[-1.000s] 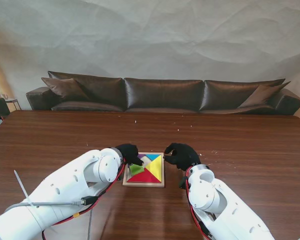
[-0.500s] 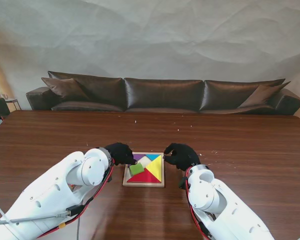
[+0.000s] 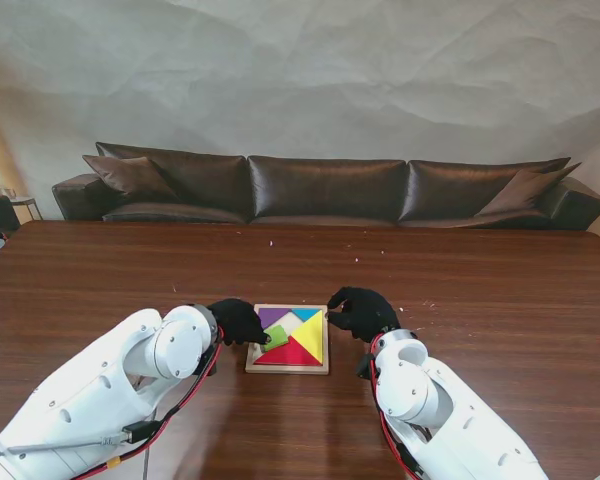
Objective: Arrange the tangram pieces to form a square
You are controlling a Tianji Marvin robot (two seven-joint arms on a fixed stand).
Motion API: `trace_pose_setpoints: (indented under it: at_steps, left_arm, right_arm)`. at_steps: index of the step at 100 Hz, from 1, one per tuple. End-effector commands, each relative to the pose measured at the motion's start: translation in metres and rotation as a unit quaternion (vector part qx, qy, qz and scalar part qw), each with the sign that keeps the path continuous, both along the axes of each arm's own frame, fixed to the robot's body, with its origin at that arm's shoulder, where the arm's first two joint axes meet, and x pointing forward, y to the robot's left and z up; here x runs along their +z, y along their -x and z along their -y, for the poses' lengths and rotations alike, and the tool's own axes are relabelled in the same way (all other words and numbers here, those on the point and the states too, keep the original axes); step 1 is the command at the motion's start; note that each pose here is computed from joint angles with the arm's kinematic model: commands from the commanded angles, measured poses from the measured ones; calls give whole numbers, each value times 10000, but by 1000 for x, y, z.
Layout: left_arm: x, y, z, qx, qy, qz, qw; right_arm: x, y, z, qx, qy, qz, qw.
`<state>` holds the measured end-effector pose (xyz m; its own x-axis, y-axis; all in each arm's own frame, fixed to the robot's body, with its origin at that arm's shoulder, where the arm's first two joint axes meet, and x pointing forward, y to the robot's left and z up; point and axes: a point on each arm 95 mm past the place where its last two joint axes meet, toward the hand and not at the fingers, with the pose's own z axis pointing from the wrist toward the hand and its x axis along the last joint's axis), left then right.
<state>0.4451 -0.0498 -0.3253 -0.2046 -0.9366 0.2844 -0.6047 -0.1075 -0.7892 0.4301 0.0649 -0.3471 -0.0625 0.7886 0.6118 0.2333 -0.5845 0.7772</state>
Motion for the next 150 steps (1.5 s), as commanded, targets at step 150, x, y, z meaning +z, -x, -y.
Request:
trace_pose_setpoints:
  at_steps: [150]
  left_arm:
    - [-10,2,6,-125,-74,-278,9995]
  right_arm:
    - [-3,1,-4,60,-90,-120,9999]
